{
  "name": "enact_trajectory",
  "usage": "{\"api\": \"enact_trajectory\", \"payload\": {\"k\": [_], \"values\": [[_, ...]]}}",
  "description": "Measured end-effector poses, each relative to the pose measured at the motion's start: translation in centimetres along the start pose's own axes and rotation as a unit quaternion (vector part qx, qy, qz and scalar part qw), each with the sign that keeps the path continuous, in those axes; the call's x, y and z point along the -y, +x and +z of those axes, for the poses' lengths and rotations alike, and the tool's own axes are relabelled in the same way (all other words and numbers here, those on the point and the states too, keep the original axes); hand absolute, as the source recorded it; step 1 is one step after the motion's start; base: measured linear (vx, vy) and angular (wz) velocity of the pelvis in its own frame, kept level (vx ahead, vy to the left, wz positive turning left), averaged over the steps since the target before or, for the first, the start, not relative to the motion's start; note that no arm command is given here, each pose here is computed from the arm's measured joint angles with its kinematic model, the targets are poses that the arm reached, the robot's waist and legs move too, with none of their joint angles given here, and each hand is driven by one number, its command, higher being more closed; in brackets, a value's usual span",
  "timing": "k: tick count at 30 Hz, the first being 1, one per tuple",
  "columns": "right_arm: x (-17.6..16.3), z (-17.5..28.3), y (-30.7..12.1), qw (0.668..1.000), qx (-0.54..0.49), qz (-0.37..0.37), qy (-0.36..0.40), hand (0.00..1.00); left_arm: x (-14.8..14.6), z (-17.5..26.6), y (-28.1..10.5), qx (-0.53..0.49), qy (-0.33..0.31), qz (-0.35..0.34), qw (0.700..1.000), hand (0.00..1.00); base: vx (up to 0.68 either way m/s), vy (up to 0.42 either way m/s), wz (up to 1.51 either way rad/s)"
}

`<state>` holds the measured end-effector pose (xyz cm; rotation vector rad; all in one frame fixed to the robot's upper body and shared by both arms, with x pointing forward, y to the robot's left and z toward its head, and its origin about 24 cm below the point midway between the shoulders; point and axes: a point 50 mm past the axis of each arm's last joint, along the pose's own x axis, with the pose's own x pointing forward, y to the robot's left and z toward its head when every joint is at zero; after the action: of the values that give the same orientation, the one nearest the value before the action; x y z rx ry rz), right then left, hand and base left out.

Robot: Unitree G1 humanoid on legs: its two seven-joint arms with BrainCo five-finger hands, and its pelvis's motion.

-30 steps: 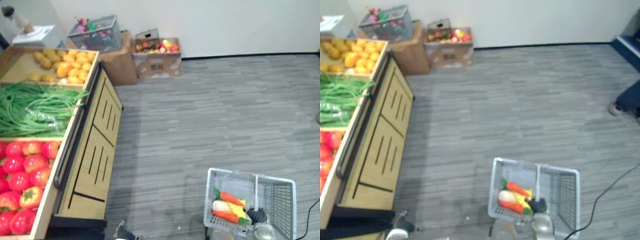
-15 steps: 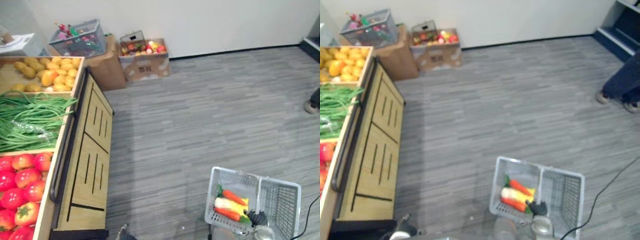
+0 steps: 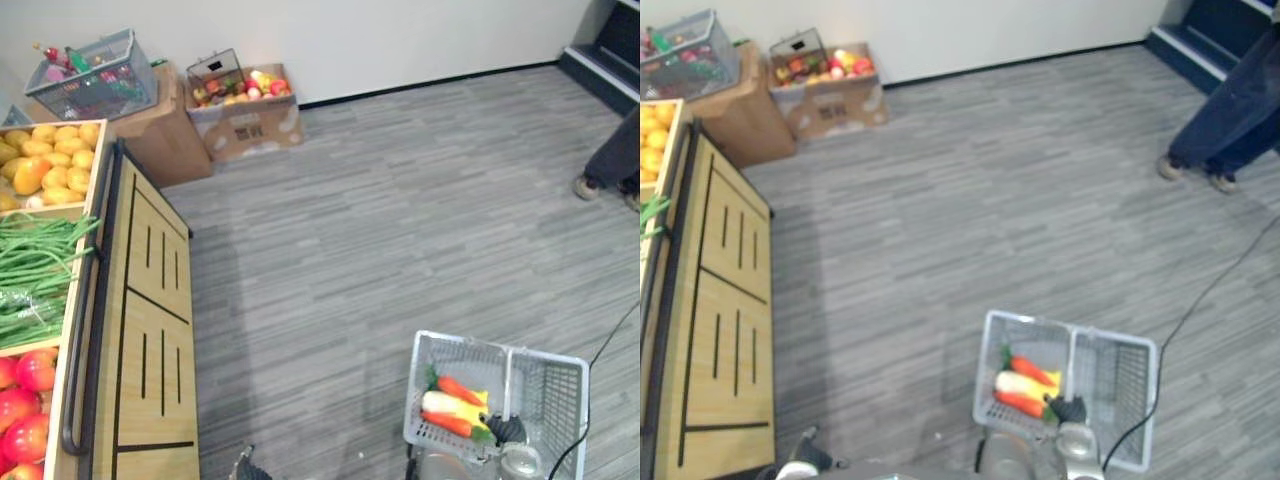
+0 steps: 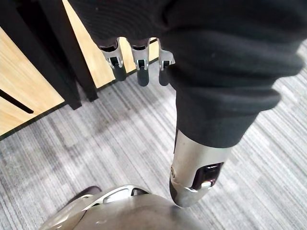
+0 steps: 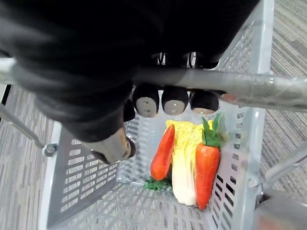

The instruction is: Pick vegetable in the basket

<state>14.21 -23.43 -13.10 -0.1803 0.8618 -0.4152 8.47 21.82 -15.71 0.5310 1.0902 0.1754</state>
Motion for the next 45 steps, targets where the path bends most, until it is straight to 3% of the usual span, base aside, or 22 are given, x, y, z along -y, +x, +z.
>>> {"api": "enact_trajectory", "payload": {"k": [14,20,24,32,45], "values": [[1.3,-2.0,-0.2,0.999,-0.036,-0.018,0.009,1.0,1.5,-0.4,-0.3,-0.019,0.001,-0.022,1.0,0.0,0.03,0.042,-0.05],[1.8,-3.8,-0.4,0.992,-0.088,-0.038,0.081,1.0,1.7,-0.7,-0.4,-0.021,0.005,-0.033,0.999,0.0,0.0,0.121,0.12],[0.5,-5.4,-1.3,0.985,-0.12,-0.028,0.118,1.0,1.1,-1.4,-0.4,-0.034,0.009,-0.027,0.999,0.0,-0.04,0.1,-0.03],[1.6,-6.6,-1.6,0.975,-0.145,-0.053,0.16,1.0,1.7,-1.2,-0.4,-0.037,0.01,-0.039,0.999,0.0,0.04,0.019,-0.05],[1.2,-6.9,-1.6,0.973,-0.158,-0.046,0.164,1.0,1.9,-0.8,-0.3,-0.032,0.008,-0.044,0.998,0.0,-0.02,-0.006,0.05]]}}
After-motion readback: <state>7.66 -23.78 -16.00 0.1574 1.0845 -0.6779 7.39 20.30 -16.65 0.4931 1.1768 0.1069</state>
